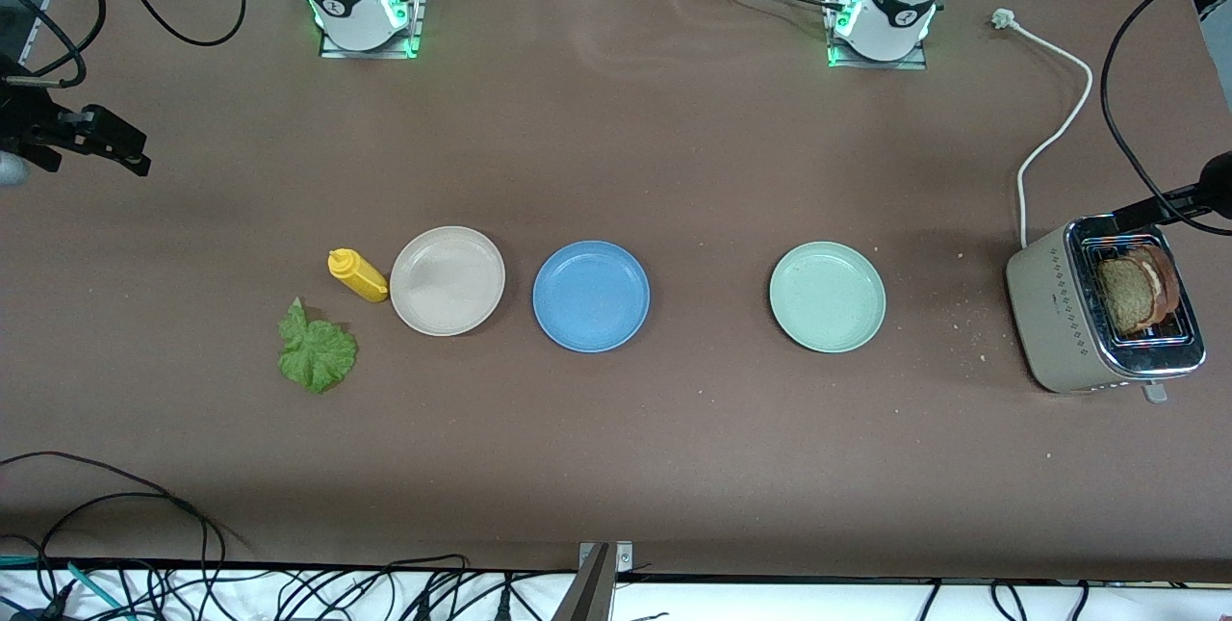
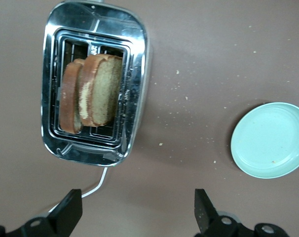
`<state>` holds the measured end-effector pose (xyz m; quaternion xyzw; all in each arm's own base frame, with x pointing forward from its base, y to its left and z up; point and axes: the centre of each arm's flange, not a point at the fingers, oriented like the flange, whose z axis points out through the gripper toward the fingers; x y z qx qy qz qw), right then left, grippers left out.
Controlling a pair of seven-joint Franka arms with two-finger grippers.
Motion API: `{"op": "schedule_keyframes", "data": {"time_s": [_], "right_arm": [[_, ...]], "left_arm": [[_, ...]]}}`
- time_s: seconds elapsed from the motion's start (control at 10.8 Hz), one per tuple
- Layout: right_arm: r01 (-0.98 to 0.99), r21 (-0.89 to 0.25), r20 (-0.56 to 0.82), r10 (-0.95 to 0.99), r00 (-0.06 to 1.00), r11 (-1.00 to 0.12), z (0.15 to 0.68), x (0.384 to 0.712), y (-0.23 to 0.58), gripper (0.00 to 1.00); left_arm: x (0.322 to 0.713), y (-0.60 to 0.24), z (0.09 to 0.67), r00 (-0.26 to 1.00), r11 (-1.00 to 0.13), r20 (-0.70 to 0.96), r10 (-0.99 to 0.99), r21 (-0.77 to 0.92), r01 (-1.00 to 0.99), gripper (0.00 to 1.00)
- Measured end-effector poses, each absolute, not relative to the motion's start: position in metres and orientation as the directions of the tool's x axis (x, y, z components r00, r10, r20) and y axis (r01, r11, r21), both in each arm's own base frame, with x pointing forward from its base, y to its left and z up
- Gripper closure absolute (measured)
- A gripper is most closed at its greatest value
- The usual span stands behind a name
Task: Make sandwich in blue plate with both arms
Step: 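Lower the left gripper into the toaster and grasp a bread slice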
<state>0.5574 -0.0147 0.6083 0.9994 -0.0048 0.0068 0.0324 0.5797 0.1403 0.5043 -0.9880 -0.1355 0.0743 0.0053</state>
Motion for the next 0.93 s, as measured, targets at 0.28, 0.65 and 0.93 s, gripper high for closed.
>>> {"op": "schedule_keyframes", "data": {"time_s": [0.28, 0.65, 0.93], "right_arm": [[-0.003, 0.063, 0.015, -0.002, 1.0, -0.998, 0.609, 0.558, -0.011, 0.0], [0.048, 0.034, 0.018, 0.048, 0.999, -0.998, 0.61, 0.558, 0.025, 0.0], [0.053, 0.034, 0.027, 0.054, 0.998, -0.998, 0.614, 0.558, 0.029, 0.0]], "left_arm": [[0.58, 0.173, 0.475, 0.943, -0.959, -0.186, 0.275, -0.126, 0.254, 0.0], [0.595, 0.183, 0.435, 0.944, -0.959, -0.195, 0.267, -0.145, 0.242, 0.0], [0.597, 0.186, 0.417, 0.944, -0.967, -0.226, 0.241, -0.137, 0.214, 0.0]]}}
